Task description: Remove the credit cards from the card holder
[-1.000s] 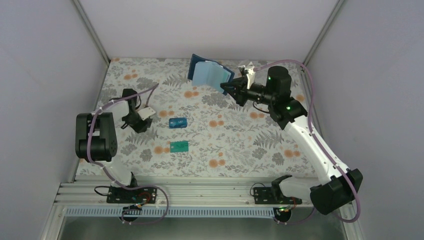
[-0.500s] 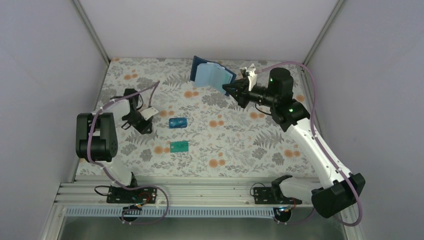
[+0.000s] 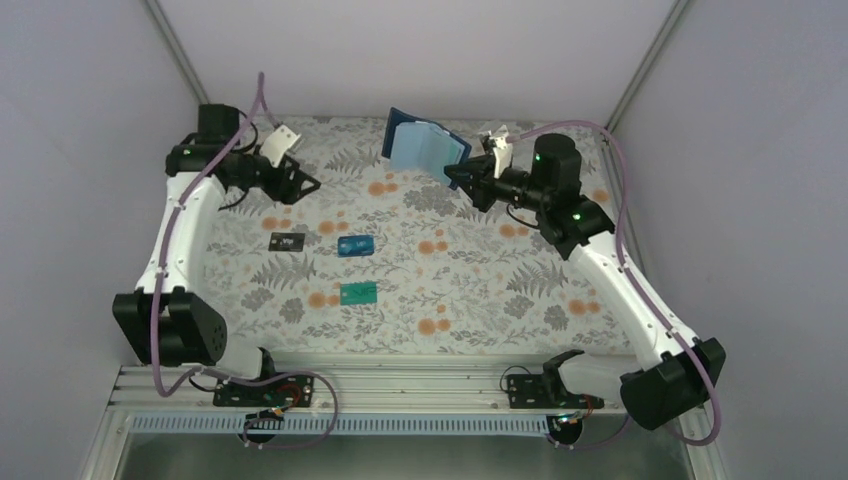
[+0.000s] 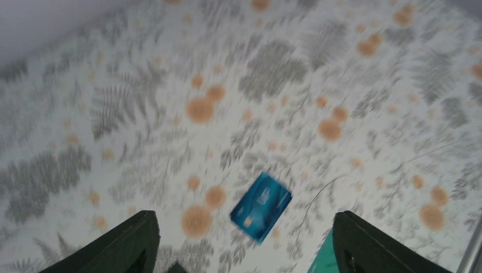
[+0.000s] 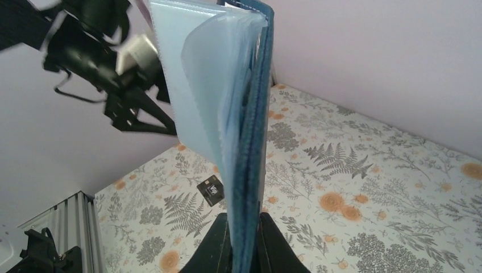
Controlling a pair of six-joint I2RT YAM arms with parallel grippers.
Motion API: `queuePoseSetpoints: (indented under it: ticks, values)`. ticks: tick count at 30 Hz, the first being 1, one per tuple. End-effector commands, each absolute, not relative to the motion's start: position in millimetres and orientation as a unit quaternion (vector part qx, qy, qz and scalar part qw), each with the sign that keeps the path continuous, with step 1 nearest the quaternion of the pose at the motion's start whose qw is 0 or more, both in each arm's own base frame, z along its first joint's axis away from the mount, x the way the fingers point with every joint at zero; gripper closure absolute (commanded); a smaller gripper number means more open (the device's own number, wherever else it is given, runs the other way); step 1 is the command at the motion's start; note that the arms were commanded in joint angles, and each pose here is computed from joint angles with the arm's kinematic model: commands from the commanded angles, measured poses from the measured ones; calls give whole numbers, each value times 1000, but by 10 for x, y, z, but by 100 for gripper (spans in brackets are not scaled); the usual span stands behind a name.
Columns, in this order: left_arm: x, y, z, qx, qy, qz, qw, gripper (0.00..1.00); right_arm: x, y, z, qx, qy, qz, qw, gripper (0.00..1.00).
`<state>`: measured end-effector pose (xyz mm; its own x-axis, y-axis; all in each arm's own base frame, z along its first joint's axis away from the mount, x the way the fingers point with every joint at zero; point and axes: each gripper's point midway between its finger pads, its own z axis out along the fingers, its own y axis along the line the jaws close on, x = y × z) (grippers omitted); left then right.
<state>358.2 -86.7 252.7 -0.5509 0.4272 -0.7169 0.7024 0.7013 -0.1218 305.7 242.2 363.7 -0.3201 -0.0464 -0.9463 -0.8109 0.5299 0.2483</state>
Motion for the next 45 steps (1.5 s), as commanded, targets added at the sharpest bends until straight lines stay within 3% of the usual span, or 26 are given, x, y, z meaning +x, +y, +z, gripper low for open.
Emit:
queuePoseSetpoints:
  ticks: [1,3,4,9,19,26,40,42,45]
  values:
    - [3294,-1186,3307,344,799,-294,396,17,3029,2489,3785,-313,696,406,503,94]
    - [3166,-1306,3618,354,765,-334,423,1,2962,2561,3806,-326,686,431,488,94]
    - [3105,-1371,3745,357,745,-360,433,0,2920,2601,3819,-336,679,442,480,94]
    - [2863,-1677,3937,354,687,-473,422,0,2661,2817,3868,-384,640,482,459,93]
    - [2693,-1951,3753,393,680,-473,399,0,2431,3155,3870,-440,616,490,433,92]
    - [2347,-1961,4072,445,626,-478,426,0,2479,3158,3988,-434,628,472,441,93]
    - [2521,-2006,3944,424,655,-463,422,0,2365,3300,3927,-456,609,495,420,92]
    - [2614,-1990,3906,416,670,-445,425,12,2342,3327,3900,-463,606,497,413,92]
    - [2737,-1931,3856,407,694,-401,438,54,2237,3319,3896,-484,590,504,405,91]
